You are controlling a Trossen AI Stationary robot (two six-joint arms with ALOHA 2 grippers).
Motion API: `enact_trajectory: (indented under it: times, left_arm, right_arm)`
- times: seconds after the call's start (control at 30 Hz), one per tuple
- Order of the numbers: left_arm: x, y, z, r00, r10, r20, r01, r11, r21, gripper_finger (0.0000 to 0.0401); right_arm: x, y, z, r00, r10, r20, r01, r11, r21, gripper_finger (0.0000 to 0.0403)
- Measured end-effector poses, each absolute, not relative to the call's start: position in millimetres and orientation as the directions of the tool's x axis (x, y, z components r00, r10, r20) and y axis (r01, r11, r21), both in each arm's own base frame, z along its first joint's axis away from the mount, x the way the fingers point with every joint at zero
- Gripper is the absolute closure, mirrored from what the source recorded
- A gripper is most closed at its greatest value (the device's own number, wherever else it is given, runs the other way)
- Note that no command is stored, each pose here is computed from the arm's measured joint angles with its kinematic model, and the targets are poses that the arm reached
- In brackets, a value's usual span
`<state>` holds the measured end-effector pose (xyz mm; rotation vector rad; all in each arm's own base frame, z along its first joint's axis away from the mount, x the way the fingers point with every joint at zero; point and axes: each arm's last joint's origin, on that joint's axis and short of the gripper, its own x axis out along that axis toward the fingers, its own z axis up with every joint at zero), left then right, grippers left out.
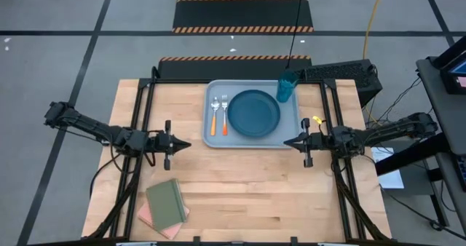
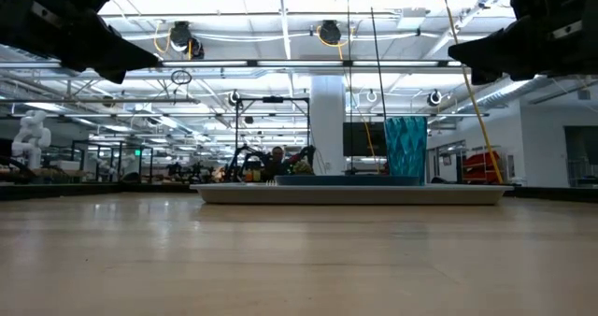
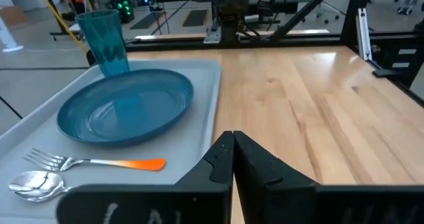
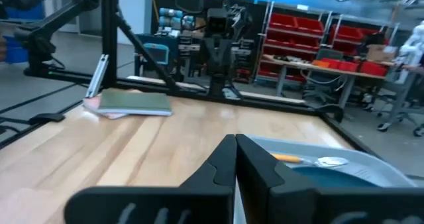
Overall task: Pick and place plate/cup/fork/spoon on tray
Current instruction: Return to Home Position
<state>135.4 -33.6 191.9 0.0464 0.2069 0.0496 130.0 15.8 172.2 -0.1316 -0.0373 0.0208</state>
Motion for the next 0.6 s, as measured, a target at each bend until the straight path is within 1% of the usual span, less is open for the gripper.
enact_trajectory:
  times: [0.1, 0.23, 0.4, 0.5, 0.6]
  left_arm:
    - [135.4, -33.6, 192.0, 0.978, 0.054, -0.204, -0.046, 0.998, 0.039, 0.0387]
    - [135.4, -33.6, 191.9, 0.977, 0.054, -0.205, -0.046, 0.998, 0.042, 0.0397]
    - [135.6, -32.9, 192.0, 0.977, 0.06, -0.204, -0.047, 0.997, 0.069, 0.0385]
    - [136.1, -31.5, 192.7, 0.978, 0.071, -0.197, -0.057, 0.995, 0.078, 0.0382]
    - [136.6, -29.8, 192.9, 0.977, 0.083, -0.195, -0.068, 0.994, 0.085, 0.0387]
  right_arm:
    - [126.5, 12.6, 172.5, 1.0, 0.002, 0.031, 0.002, 0.99, -0.138, 0.0403]
    - [121.2, 8.2, 172.8, 0.999, -0.026, 0.028, 0.029, 0.989, -0.142, 0.0403]
    - [115.2, 4.5, 175.4, 0.998, 0.041, 0.053, -0.033, 0.989, -0.144, 0.0403]
    - [112.1, 1.2, 175.8, 0.998, 0.014, 0.058, -0.006, 0.992, -0.129, 0.0403]
    - [109.5, -0.8, 176.8, 0.997, -0.002, 0.072, 0.011, 0.992, -0.128, 0.0403]
